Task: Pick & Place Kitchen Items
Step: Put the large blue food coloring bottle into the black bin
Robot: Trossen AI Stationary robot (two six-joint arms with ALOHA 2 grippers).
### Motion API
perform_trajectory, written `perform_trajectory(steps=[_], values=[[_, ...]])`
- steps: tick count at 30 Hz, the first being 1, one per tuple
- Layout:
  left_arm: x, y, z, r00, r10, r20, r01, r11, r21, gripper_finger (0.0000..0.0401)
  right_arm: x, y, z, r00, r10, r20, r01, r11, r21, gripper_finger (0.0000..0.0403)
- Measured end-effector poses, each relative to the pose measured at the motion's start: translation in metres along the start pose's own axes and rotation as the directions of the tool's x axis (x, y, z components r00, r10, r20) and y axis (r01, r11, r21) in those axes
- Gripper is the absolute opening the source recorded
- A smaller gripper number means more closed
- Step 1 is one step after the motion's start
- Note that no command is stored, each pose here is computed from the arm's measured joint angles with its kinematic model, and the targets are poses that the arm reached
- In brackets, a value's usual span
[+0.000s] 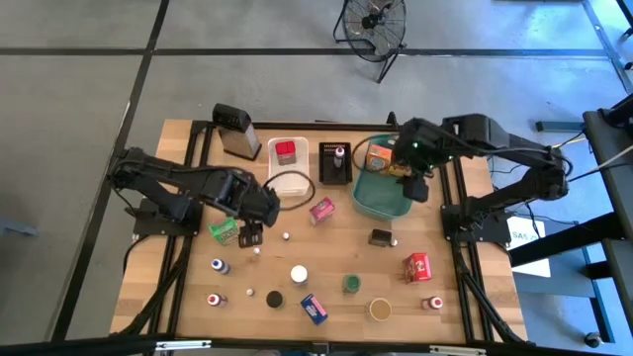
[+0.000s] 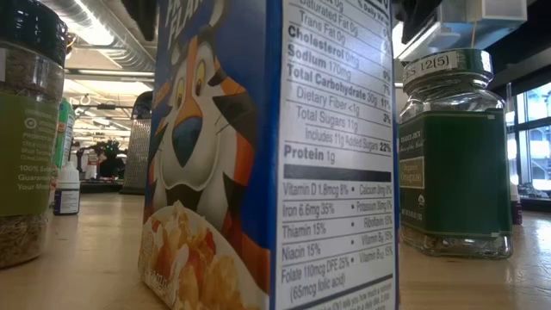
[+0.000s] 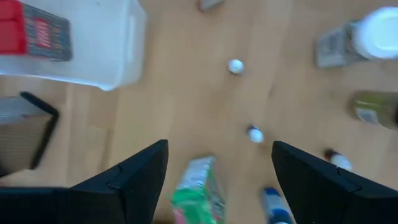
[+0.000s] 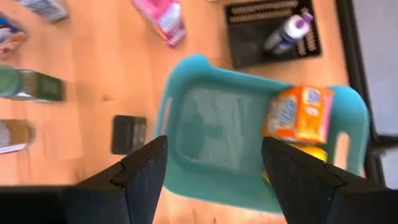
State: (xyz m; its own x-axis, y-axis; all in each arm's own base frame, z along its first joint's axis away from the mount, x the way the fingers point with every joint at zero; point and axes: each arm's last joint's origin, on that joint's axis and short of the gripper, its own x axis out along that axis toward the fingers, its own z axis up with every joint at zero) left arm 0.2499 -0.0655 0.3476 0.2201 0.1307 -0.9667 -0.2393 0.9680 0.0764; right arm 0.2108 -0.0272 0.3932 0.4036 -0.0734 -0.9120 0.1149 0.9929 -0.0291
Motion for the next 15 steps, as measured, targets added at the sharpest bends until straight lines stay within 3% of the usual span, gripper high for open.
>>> perform_trajectory(steps=[4, 7, 11, 15], values=[[-0.005, -0.022, -0.015, 1.000, -0.020, -0.008, 0.020, 0.999, -0.029, 0.0283, 0.001, 0.016, 0.003, 0.999, 0.031, 0.028, -0.030, 0.998, -0.058, 0.0264], [-0.009, -0.039, -0.026, 0.999, -0.039, -0.003, 0.038, 0.993, -0.114, 0.0283, 0.001, 0.026, 0.005, 0.997, 0.054, 0.058, -0.048, 0.994, -0.100, 0.0264], [-0.015, -0.056, -0.041, 0.999, -0.037, 0.018, 0.040, 0.960, -0.278, 0.0283, 0.000, 0.036, 0.007, 0.993, 0.078, 0.093, -0.063, 0.985, -0.160, 0.0264], [-0.016, -0.064, -0.057, 0.999, 0.041, -0.004, -0.039, 0.911, -0.411, 0.0283, -0.001, 0.042, 0.008, 0.990, 0.092, 0.109, -0.070, 0.979, -0.189, 0.0264]])
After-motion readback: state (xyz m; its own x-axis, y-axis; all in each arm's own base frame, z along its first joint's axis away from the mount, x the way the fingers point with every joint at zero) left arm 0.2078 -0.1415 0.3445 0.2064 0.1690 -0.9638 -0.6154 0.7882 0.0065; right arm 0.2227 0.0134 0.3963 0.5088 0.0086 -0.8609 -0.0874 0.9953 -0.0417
